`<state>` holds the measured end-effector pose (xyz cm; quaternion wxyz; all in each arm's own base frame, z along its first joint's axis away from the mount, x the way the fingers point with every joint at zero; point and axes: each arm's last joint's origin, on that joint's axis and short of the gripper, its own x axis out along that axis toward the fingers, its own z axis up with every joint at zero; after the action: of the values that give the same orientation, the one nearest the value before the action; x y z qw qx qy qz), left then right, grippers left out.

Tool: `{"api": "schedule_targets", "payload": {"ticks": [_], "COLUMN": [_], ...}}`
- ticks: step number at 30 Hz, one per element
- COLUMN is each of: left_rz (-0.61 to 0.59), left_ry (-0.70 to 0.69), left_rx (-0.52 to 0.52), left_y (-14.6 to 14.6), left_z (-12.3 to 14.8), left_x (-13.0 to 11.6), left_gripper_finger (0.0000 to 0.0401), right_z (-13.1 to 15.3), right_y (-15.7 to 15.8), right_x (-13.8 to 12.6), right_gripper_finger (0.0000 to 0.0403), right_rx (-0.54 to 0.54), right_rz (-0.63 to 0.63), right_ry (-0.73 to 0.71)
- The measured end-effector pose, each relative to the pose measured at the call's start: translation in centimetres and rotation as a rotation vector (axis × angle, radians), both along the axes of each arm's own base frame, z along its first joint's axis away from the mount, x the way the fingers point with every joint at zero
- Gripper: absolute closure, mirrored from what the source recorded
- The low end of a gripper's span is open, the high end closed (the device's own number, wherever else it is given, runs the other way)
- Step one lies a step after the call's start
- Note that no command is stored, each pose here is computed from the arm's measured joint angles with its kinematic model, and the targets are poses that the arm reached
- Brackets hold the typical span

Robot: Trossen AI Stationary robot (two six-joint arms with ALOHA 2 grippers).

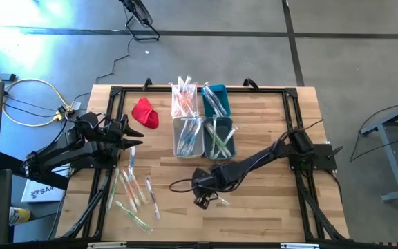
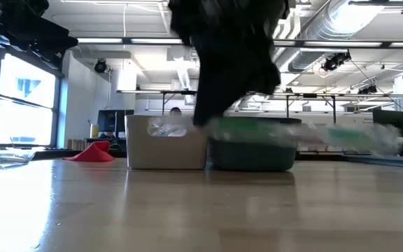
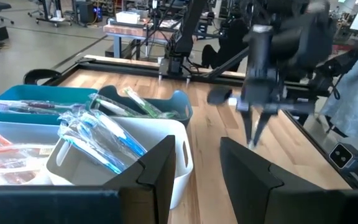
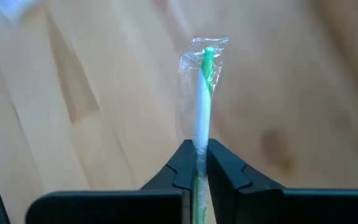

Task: Pick & Place Toothbrushes
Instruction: Put the green toothbrush into the blue bin

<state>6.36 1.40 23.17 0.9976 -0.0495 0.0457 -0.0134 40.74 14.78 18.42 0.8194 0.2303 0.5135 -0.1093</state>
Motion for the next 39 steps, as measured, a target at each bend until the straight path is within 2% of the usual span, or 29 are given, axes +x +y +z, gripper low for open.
{"api": "schedule_targets", "payload": {"ticks": [4, 11, 17, 22, 24, 28, 39], "left_rz": [0.000, 0.001, 0.003, 0.002, 0.002, 0.002, 0.001], "left_ry": [0.001, 0.000, 0.000, 0.000, 0.000, 0.001, 0.000], "left_rx": [-0.003, -0.004, -0.003, -0.004, -0.003, -0.004, -0.003], "left_y": [0.0, 0.0, 0.0, 0.0, 0.0, 0.0, 0.0], "left_z": [0.0, 0.0, 0.0, 0.0, 0.0, 0.0, 0.0], "left_x": [0.0, 0.0, 0.0, 0.0, 0.0, 0.0, 0.0], "left_gripper_finger": [0.0277, 0.0277, 0.0277, 0.0277, 0.0277, 0.0277, 0.0277], "right_z": [4.0, 11.3, 15.4, 16.6, 16.5, 16.9, 17.5], "right_y": [-0.4, -1.0, -2.1, -3.6, -4.4, -6.1, -9.6], "right_x": [-0.8, -4.2, -6.6, -7.2, -7.4, -8.4, -11.6], "right_gripper_finger": [0.0388, 0.0388, 0.0388, 0.0388, 0.0388, 0.0388, 0.0388], "right_rx": [-0.079, -0.259, -0.437, -0.512, -0.553, -0.653, -0.702], "right_rz": [-0.026, -0.087, -0.132, -0.163, -0.152, -0.209, -0.313], "right_ry": [-0.123, -0.335, -0.447, -0.454, -0.418, -0.349, -0.160]}}
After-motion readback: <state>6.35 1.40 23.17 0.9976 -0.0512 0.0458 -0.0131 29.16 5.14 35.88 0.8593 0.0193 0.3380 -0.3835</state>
